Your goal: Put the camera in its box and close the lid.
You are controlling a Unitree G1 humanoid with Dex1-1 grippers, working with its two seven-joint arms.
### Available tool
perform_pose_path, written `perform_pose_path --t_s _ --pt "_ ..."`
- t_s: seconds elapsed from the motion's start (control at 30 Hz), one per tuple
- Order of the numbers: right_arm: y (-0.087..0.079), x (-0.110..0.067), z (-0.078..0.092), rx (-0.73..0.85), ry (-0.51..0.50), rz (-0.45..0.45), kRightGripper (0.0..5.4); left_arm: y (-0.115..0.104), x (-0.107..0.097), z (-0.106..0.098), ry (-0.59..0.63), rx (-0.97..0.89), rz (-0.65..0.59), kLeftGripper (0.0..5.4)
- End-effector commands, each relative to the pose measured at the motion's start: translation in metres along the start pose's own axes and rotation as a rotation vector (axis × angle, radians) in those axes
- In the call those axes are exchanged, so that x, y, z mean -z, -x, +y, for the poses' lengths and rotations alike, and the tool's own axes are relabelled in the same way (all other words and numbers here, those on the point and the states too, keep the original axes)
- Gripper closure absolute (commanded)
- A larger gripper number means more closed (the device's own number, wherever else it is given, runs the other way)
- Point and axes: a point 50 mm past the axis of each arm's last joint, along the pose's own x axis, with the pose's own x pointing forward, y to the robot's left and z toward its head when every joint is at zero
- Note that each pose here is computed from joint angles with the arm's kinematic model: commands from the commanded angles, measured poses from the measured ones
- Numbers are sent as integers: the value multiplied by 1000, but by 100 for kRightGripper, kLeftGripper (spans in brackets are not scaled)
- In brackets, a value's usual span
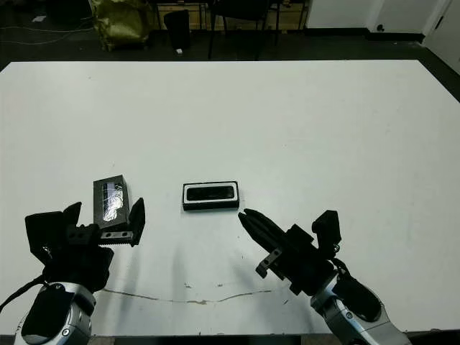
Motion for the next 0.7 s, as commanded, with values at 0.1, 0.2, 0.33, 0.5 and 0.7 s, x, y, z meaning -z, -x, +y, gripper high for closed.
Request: perform_pose_path --t_s 0.1,0.2,0.33,0.5,0.7 --pt "0 2 0 -11 -35 23 540 -4 2 0 60 -52 38 4" --pt "0 2 1 -2 -34 24 540 -8 1 1 52 -76 37 4" --pt "1 3 2 11 -4 16 540 -14 0 5 16 -138 42 4" --pt "1 6 1 25 -21 41 540 -22 -1 8 -20 -187 51 4" --pt "1 6 3 36 -15 51 540 -30 4 7 -58 -208 53 4"
